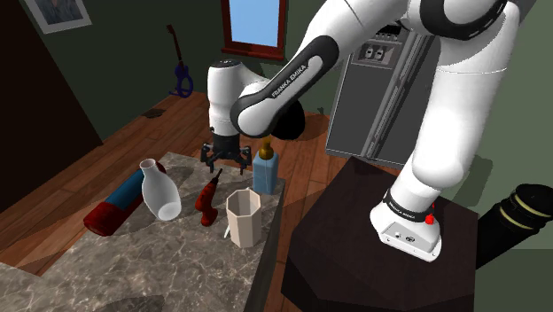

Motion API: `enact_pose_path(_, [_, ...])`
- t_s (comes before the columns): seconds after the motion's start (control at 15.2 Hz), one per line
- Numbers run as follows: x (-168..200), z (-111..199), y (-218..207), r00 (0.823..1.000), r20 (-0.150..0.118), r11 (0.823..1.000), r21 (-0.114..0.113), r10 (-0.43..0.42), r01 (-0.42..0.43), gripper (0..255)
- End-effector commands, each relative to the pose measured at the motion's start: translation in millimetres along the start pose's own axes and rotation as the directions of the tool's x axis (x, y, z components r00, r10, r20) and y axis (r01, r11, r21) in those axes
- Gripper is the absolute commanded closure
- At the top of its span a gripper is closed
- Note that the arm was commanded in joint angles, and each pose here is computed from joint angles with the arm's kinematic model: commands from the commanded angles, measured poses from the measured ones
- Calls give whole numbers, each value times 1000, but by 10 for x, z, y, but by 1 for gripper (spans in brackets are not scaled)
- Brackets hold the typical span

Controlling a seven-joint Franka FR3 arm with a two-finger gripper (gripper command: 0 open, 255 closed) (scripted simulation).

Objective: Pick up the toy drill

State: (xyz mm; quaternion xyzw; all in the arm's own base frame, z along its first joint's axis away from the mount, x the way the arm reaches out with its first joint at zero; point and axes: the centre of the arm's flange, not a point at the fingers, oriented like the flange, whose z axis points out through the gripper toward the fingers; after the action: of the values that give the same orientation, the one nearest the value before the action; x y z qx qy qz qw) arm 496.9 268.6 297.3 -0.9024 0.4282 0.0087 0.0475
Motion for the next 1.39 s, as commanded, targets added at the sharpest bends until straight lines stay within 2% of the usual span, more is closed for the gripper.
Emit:
enact_pose_path(0.0, [26, 191, -190, 999, 7, 999, 6, 50, -50, 0])
enact_pose_path(0.33, [108, 638, -627, 986, 28, 986, 18, 163, -164, 0])
enact_pose_path(0.92, [130, 1037, -595, 986, 28, 986, 18, 163, -164, 0])
enact_pose_path(0.99, [136, 1035, -597, 986, 28, 986, 18, 163, -164, 255])
enact_pose_path(1.32, [137, 1037, -594, 986, 28, 986, 18, 163, -163, 255])
